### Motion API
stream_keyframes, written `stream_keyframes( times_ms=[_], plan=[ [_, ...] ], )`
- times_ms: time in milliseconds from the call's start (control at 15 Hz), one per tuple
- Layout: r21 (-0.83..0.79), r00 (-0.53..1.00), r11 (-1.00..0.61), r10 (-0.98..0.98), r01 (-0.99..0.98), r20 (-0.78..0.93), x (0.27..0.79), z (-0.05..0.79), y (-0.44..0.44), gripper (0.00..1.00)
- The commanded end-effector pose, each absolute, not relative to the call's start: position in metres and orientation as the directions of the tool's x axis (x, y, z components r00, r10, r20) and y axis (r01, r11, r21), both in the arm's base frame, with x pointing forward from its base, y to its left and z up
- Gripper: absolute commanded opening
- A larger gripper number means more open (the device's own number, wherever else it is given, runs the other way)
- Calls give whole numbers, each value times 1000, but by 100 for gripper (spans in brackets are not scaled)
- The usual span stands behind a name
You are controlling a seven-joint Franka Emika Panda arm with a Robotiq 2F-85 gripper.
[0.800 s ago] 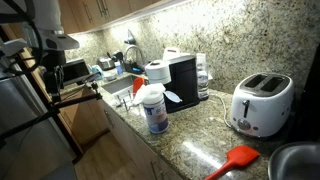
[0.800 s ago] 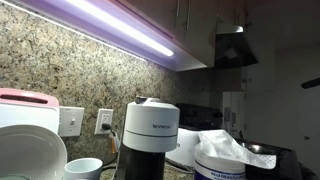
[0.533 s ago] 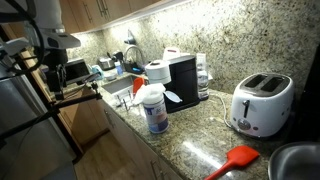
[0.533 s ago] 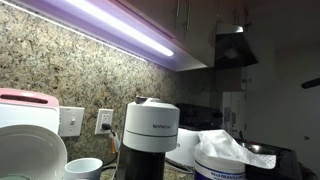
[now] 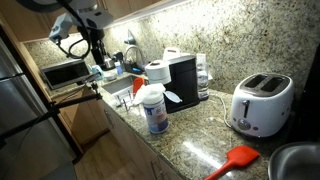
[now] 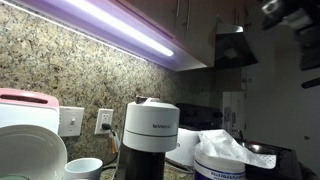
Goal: Pick up the orange spoon and place it on the pan
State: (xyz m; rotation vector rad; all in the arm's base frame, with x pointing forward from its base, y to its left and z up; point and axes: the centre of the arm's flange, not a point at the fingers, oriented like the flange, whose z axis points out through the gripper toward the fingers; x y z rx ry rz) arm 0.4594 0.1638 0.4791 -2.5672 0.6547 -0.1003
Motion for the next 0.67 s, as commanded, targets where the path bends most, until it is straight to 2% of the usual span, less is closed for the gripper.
stream_keyframes(
  times_ms=[0, 200, 600],
  plan=[
    [-548, 808, -652, -584, -524, -77, 523, 475, 140, 100],
    [-518, 694, -562, -715, -645, -89, 537, 459, 104, 100],
    [-484, 428, -367, -903, -795, -18, 528, 446, 35, 100]
  ],
)
